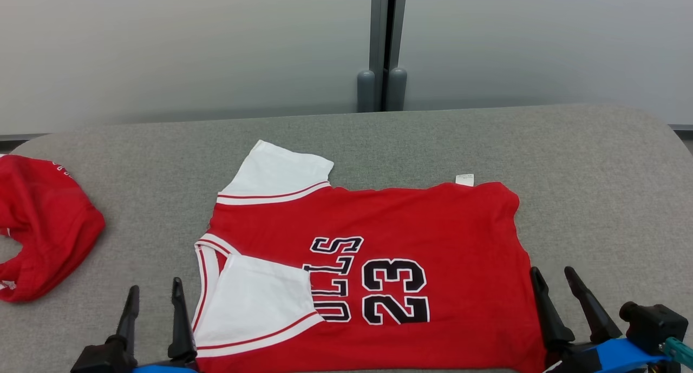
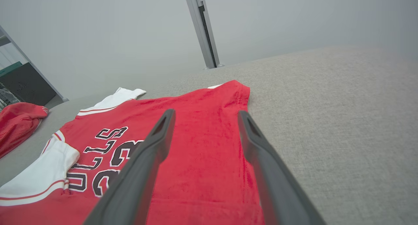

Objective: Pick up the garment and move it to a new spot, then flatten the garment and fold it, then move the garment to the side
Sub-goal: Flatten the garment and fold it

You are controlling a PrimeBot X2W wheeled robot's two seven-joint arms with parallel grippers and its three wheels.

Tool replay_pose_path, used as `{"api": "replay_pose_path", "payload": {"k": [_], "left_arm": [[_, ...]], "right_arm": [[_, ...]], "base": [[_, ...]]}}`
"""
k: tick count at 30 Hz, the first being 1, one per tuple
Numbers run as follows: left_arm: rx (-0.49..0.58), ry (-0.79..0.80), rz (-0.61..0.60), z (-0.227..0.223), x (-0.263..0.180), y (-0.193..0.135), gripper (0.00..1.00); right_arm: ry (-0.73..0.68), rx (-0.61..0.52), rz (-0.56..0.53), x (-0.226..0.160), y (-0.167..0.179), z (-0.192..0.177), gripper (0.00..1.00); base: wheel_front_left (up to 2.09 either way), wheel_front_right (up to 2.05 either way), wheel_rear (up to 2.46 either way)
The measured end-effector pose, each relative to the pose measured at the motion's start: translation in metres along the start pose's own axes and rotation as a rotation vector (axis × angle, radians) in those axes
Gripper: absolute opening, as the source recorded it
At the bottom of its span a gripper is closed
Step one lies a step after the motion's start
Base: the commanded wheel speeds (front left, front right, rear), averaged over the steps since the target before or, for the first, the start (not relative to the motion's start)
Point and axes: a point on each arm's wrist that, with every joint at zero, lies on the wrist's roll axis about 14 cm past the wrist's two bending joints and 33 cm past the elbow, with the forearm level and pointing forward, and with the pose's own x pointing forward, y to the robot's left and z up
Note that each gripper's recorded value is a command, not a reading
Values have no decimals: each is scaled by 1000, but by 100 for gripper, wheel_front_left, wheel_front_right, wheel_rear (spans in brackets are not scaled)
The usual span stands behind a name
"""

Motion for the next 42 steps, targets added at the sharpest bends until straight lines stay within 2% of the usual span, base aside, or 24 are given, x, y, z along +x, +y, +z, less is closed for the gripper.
{"api": "replay_pose_path", "payload": {"k": [5,13,21,29,42], "left_arm": [[86,-71,24,22,3,9,100],[155,-79,55,24,-7,20,100],[150,-55,76,15,-17,27,100],[180,-43,74,14,-20,28,100],[202,-62,19,25,-16,17,100]], "right_arm": [[-59,-25,2,3,2,9,100],[-95,-36,-15,1,2,11,100],[-86,-120,16,-4,12,7,100],[-99,-187,75,-3,38,17,100],[-81,-210,86,-6,45,18,100]], "base": [[0,0,0],[0,0,0],[0,0,0],[0,0,0],[0,0,0]]}}
